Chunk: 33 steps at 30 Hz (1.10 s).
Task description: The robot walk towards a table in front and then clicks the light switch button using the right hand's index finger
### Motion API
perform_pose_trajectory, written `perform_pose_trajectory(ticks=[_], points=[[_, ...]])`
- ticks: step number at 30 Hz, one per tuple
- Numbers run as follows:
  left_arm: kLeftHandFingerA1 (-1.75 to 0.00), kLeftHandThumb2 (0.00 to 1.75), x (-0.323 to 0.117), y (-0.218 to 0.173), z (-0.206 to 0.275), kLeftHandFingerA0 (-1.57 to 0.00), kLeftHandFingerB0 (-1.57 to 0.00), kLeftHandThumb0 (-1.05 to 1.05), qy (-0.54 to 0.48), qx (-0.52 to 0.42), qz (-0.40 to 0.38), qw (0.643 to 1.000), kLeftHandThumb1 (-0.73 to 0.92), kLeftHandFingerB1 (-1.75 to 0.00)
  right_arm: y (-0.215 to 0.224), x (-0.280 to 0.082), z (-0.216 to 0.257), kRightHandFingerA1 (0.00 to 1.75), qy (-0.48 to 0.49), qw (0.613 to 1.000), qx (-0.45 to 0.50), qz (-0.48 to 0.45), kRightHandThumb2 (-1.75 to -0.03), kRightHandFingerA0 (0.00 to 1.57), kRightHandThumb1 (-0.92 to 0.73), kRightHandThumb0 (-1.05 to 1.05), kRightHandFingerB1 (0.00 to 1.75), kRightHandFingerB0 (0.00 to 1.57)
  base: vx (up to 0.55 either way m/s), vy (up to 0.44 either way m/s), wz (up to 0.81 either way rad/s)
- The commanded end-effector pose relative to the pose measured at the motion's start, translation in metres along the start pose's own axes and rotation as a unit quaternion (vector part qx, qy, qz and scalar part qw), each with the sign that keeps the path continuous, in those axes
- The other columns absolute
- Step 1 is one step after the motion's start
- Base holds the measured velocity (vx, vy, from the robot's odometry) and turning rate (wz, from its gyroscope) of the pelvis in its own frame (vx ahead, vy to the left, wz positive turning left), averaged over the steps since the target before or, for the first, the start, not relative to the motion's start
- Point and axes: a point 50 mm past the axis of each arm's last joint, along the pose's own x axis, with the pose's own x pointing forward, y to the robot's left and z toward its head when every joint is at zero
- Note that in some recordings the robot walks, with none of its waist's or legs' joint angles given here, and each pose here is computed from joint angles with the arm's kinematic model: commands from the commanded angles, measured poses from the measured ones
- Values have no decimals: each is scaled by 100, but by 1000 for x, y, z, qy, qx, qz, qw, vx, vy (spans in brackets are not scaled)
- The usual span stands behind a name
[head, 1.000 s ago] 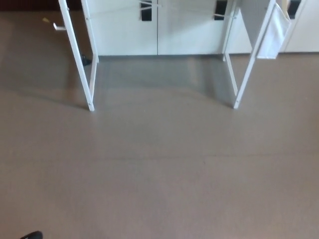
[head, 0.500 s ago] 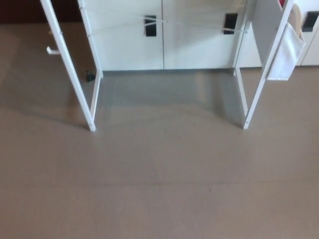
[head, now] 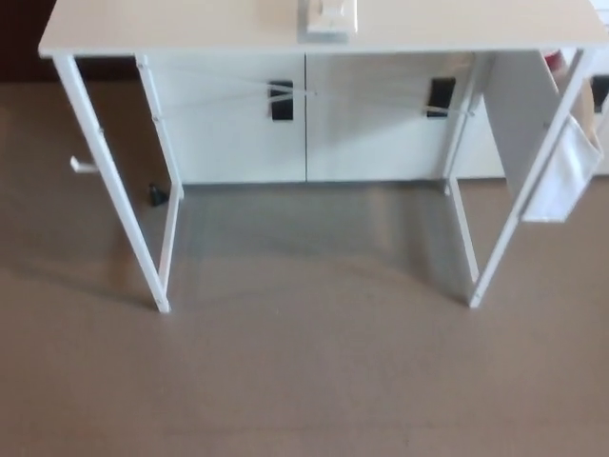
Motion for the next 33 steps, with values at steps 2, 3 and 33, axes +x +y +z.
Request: perform_pose_trajectory(ticks=[2, 3, 33], points=[[-43, 64, 0, 2, 2, -40, -22, -40, -8, 14, 5, 1000, 80, -33, -5, -2, -1, 56, -7, 1000, 0, -5, -56, 61, -58, -40, 45, 42, 337, -347, 31], [-43, 64, 0, 2, 2, -39, -21, -42, -8, 15, 4, 1000, 79, -33, -5, -1, -1, 55, -6, 1000, 2, -5, -56, 61, -59, -37, 45, 43, 299, -389, 70], [-43, 64, -5, 7, -8, -41, -26, -37, -13, 16, -3, 1000, 78, -35, -2, -7, -7, 57, 0, 1000, -26, -1, -57, 63, -62, -38, 46, 42, 339, 13, 0]])
